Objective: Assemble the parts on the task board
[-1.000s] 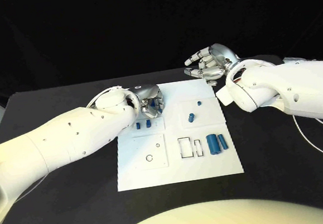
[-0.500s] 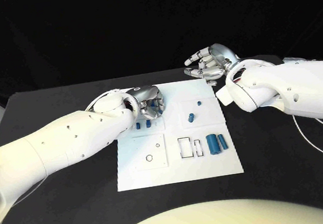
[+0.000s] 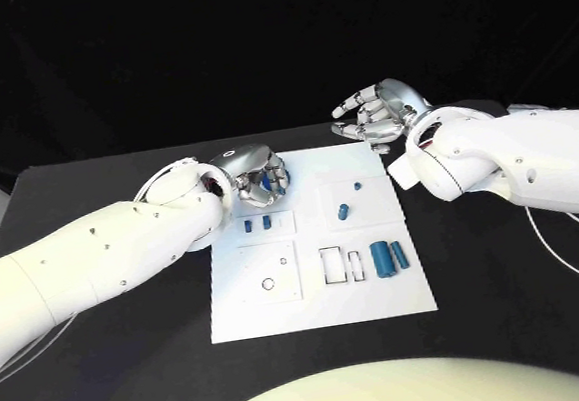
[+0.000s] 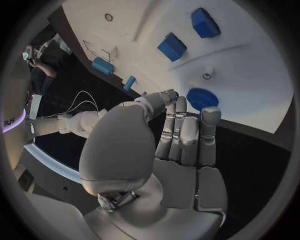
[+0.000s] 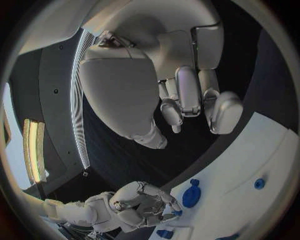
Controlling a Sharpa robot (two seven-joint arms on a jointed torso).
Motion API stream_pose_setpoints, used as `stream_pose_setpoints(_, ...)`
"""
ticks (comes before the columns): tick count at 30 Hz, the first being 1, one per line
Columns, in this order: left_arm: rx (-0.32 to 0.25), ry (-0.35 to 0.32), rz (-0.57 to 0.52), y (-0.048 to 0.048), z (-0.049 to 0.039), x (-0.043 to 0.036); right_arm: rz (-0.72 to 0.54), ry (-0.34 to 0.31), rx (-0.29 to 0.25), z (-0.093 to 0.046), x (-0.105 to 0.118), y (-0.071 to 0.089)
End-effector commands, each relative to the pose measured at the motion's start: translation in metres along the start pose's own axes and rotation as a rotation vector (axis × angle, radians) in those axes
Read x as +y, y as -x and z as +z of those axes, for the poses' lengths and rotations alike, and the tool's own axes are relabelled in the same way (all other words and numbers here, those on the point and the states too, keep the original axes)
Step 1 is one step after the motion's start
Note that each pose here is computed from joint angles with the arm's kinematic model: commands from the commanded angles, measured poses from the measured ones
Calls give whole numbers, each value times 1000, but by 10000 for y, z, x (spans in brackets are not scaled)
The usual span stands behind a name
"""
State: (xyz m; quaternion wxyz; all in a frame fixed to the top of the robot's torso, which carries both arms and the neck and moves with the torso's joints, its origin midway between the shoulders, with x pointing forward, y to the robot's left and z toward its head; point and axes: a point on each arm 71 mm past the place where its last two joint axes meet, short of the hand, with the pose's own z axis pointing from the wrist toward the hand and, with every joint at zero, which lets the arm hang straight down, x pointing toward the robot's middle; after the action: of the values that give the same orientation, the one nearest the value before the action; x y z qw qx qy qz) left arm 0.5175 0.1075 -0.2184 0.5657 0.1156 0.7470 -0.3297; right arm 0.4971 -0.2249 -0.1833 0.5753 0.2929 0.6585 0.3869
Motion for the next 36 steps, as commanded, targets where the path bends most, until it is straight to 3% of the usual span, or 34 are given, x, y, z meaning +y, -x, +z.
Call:
stream_pose_setpoints(1,8,-6,-54,58,-62,1,-6,14,12,0,3,-1)
stream_pose_setpoints(7,42,26,-70,135,-189,119,-7,12,10,4,-8,12)
stream_pose_setpoints(14,74,63,-65,150,-259,237,-8,10,10,8,-14,16)
stream_pose_setpoints(23,101,87,-28,107,-246,300,-8,10,11,10,-14,13)
stream_pose_setpoints(36,103,87,-8,60,-185,294,-8,11,12,8,-9,7)
